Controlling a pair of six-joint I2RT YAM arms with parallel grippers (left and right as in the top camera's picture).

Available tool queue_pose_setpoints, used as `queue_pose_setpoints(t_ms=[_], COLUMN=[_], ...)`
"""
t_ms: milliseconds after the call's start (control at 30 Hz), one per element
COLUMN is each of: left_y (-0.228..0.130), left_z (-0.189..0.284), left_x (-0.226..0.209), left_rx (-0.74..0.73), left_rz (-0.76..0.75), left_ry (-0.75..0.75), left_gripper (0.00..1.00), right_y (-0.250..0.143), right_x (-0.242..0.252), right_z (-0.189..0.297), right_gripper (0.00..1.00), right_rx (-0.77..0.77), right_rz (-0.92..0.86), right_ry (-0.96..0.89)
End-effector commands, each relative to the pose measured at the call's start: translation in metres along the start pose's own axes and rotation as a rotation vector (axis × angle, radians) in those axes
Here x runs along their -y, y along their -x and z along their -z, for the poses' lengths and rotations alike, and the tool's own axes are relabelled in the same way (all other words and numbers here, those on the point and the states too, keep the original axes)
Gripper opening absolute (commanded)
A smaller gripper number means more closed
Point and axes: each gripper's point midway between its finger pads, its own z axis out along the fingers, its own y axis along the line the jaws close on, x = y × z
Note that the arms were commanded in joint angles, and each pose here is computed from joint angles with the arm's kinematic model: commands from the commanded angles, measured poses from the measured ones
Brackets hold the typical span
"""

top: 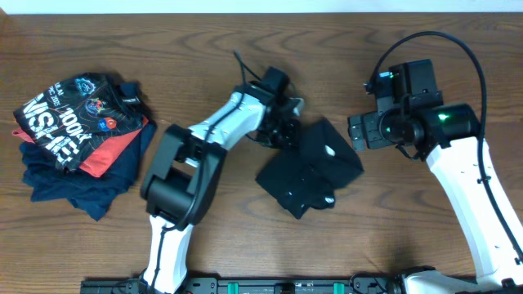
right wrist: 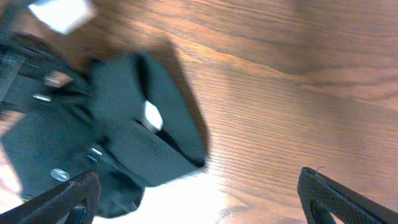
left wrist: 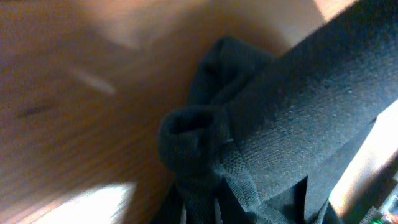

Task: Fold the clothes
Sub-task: 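Carry the folded shirt with the left gripper onto the left shirt stack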

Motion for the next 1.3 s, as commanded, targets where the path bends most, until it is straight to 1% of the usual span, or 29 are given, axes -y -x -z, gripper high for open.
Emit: queue_pose_setpoints(t_ms=[0, 67, 200, 333, 433, 567, 800, 933, 1067, 1100, 1133, 1200, 1267], left_y=[0.022, 0.025, 0.021, 0.008, -0.007, -0.030, -0.062, -0.080, -0.106, -0.110, -0.115, -0.123, -0.128], left_z=[0.077, 0.120, 0.209, 0.289, 0.332, 0.368, 0.407, 0.425, 0.432, 0.431, 0.431, 0.427, 0.426], left_x=[-0.030, -0.045, -0.069, -0.097, -0.122, -0.162, -0.224, -0.259, -0.297, -0.304, -0.311, -0.325, -0.329], left_rx=[0.179, 0.261, 0.449, 0.638, 0.739, 0.808, 0.892, 0.933, 0.928, 0.924, 0.921, 0.907, 0.904], left_rz=[0.032, 0.074, 0.166, 0.270, 0.346, 0.464, 0.628, 0.711, 0.819, 0.838, 0.858, 0.902, 0.933], left_ry=[0.166, 0.235, 0.322, 0.381, 0.414, 0.461, 0.527, 0.565, 0.624, 0.626, 0.628, 0.622, 0.614], left_gripper=[0.06, 0.06, 0.06, 0.06, 0.06, 0.06, 0.06, 0.06, 0.07, 0.15, 0.46, 0.94, 1.00], right_y=[0.000, -0.002, -0.005, -0.009, -0.010, -0.010, -0.010, -0.010, -0.011, -0.011, -0.012, -0.012, -0.012], right_x=[0.012, 0.019, 0.031, 0.040, 0.044, 0.045, 0.045, 0.045, 0.044, 0.044, 0.044, 0.044, 0.044], right_z=[0.003, 0.003, 0.004, 0.004, 0.005, 0.005, 0.005, 0.005, 0.005, 0.005, 0.005, 0.005, 0.005], right_gripper=[0.99, 0.99, 0.99, 0.99, 0.99, 0.99, 0.99, 0.99, 0.99, 0.99, 0.99, 0.99, 0.99], right_rx=[0.002, -0.001, -0.012, -0.023, -0.025, -0.024, -0.025, -0.026, -0.030, -0.031, -0.031, -0.031, -0.032], right_rz=[-0.024, -0.044, -0.077, -0.102, -0.114, -0.116, -0.117, -0.117, -0.117, -0.117, -0.117, -0.117, -0.117], right_ry=[-0.020, -0.029, -0.044, -0.055, -0.060, -0.061, -0.060, -0.060, -0.059, -0.059, -0.059, -0.059, -0.059])
